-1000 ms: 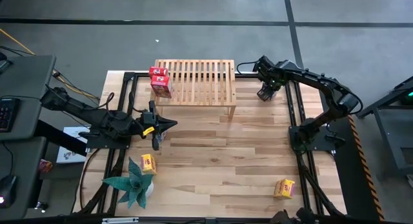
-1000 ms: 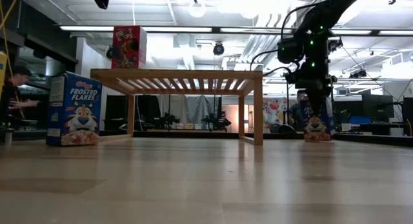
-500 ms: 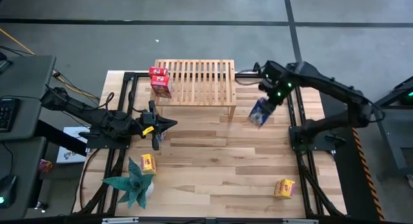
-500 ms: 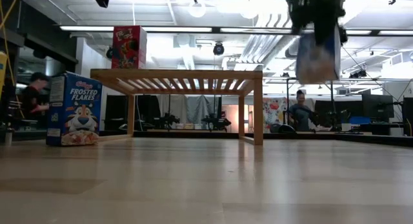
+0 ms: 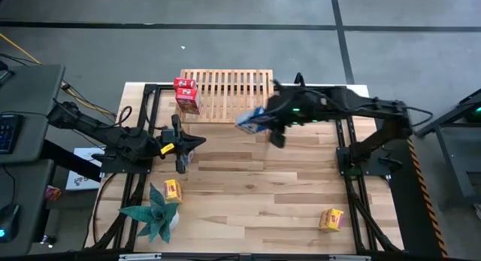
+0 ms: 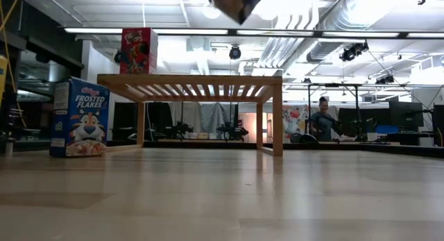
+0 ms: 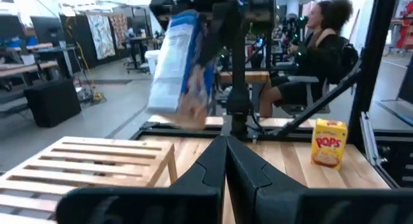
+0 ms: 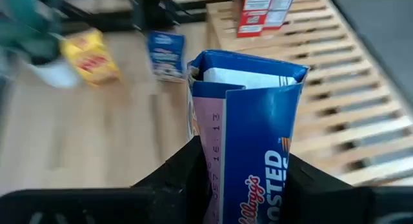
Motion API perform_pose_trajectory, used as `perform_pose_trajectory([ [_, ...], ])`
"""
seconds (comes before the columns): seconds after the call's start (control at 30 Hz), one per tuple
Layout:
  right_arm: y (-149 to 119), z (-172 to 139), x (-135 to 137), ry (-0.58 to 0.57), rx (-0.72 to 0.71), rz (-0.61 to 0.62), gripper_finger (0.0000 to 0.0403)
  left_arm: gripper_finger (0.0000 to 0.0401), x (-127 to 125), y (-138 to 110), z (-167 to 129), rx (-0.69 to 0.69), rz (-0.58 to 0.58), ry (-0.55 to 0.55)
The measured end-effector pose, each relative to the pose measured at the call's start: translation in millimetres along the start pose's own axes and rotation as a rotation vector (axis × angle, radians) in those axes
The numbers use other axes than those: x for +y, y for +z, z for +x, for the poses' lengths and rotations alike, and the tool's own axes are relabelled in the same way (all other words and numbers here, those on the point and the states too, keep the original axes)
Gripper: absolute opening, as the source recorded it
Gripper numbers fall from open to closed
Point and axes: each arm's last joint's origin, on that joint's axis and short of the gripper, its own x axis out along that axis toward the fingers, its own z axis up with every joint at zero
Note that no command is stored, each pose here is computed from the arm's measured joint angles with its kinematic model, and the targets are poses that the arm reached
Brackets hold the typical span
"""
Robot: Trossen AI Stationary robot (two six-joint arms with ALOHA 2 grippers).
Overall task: Stack cereal on shelf
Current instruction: Put the right blue cereal box on the shelf
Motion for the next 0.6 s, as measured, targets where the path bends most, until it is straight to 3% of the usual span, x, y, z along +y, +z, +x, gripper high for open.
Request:
perform_pose_trajectory([
  [0.13,27.6,34.9,0.1,-0.066,0.067,-0.114,0.0115,0.0000,2.1,2.7,-0.1,-0.020,0.011,0.067],
  [0.27,42.8,72.0,-5.0,-0.080,0.138,-0.205,0.0115,0.0000,7.6,10.3,-1.3,-0.069,0.000,0.234],
  [0.6,47.1,131.2,-24.4,-0.104,0.187,-0.309,0.0115,0.0000,4.0,5.7,-3.7,0.009,0.068,0.503],
])
